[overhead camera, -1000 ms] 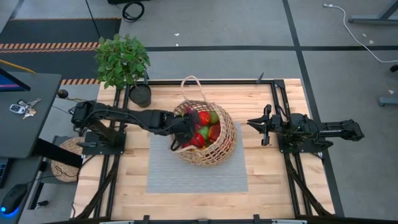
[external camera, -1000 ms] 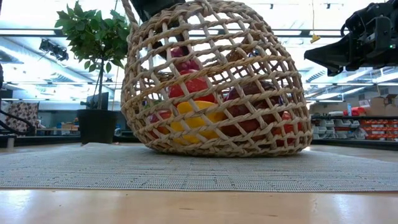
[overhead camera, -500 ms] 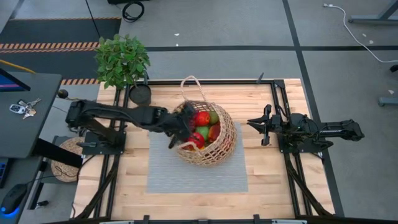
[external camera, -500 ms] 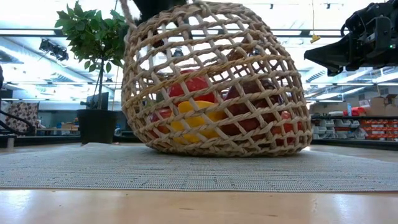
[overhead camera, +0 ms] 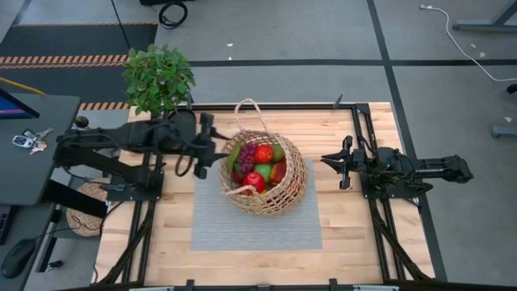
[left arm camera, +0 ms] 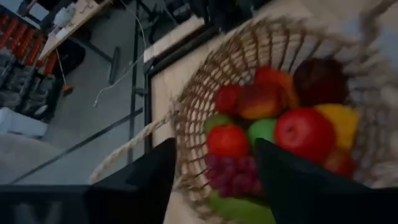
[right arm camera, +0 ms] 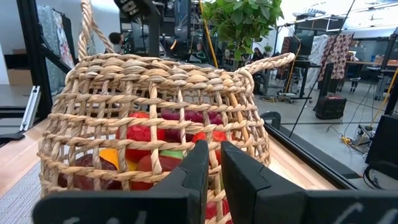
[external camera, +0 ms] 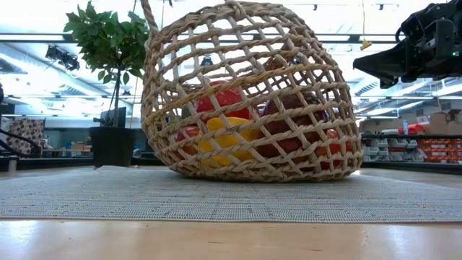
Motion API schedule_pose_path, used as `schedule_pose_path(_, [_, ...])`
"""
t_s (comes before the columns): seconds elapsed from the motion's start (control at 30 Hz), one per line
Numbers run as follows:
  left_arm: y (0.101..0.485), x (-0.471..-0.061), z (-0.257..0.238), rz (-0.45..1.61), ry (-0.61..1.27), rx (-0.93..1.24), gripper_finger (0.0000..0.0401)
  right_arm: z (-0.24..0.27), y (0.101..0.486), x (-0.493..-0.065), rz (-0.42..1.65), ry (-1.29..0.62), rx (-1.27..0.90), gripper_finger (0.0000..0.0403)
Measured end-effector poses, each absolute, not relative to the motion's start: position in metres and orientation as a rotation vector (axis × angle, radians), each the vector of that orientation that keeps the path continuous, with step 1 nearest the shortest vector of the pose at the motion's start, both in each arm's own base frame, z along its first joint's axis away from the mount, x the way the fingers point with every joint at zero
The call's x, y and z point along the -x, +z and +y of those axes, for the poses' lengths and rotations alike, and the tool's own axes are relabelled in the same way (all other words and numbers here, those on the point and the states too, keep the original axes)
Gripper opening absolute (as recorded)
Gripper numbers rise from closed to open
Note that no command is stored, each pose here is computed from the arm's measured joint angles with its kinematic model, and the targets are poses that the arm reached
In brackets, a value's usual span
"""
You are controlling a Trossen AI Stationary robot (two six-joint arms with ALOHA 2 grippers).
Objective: Build produce basket
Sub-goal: Return to Home Position
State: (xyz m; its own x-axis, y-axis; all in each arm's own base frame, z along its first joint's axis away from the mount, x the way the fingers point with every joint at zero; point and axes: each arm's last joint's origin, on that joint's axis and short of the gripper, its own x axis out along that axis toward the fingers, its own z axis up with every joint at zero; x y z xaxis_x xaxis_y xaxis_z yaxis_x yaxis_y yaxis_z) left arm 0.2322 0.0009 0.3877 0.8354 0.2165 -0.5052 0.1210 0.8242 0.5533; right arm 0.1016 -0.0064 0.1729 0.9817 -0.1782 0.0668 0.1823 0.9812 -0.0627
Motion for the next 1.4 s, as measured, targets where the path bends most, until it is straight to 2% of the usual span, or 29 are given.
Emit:
schedule_pose_path(0.23, [0.354,-0.191,-0.015,0.411,0.029,-0.483,0.0158,-0.006,0.173,-0.102,-0.061,-0.181,0.069,0.005])
schedule_pose_path(0.43, [0.319,-0.174,-0.022,0.244,0.032,-0.349,0.0128,-0.006,0.173,-0.102,-0.061,-0.181,0.069,0.005])
schedule_pose_path(0.7, [0.283,-0.159,-0.033,0.201,-0.03,-0.189,0.0123,-0.006,0.173,-0.102,-0.06,-0.181,0.069,0.005])
schedule_pose_path(0.87, [0.267,-0.157,-0.037,0.188,-0.055,-0.22,0.0123,-0.006,0.17,-0.102,-0.026,-0.18,0.071,0.005])
schedule_pose_path(1.03, [0.252,-0.15,-0.046,0.043,-0.113,-0.241,0.0123,-0.006,0.162,-0.103,0.055,-0.172,0.077,0.005])
schedule_pose_path(1.4, [0.253,-0.113,-0.039,-0.177,-0.116,-0.249,0.0123,-0.006,0.162,-0.103,0.052,-0.171,0.077,0.005])
